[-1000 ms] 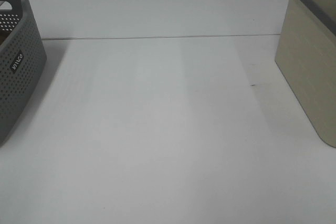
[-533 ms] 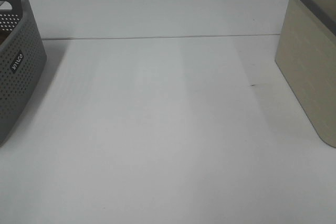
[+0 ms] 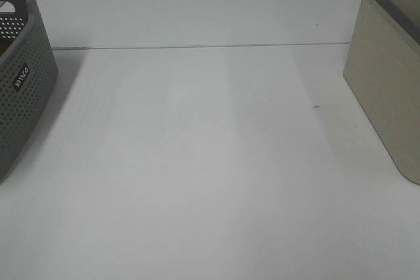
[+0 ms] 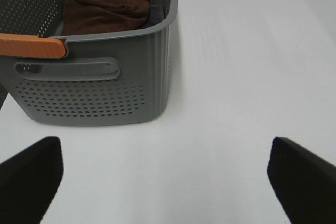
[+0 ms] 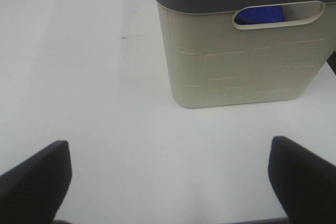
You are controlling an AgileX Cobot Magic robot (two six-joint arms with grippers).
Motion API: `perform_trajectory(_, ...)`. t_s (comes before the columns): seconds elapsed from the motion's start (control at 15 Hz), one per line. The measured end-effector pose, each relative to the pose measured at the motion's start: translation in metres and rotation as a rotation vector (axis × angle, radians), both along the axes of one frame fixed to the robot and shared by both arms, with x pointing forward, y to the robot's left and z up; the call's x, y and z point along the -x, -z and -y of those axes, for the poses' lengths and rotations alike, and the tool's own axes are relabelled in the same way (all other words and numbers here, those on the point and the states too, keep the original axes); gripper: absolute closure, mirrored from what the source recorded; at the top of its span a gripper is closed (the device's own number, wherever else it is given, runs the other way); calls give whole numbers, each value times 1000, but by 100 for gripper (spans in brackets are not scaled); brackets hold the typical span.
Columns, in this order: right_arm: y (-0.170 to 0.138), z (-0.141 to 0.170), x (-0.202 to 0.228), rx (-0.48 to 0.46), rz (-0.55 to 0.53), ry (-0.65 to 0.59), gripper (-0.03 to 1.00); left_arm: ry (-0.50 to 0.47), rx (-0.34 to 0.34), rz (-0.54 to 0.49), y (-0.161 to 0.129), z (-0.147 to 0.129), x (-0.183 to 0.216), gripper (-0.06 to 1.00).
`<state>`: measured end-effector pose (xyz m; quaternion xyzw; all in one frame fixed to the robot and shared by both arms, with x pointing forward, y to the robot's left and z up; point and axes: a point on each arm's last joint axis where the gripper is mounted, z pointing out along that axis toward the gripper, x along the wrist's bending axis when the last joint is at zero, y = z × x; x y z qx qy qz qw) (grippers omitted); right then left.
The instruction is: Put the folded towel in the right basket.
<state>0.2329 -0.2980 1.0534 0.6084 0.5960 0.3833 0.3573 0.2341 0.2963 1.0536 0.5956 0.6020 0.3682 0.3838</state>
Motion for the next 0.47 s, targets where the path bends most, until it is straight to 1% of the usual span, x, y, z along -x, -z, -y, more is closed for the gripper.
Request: perform_trajectory(0.47, 0, 0, 0, 0, 0, 0, 0, 1, 2, 0, 0, 0, 0, -4)
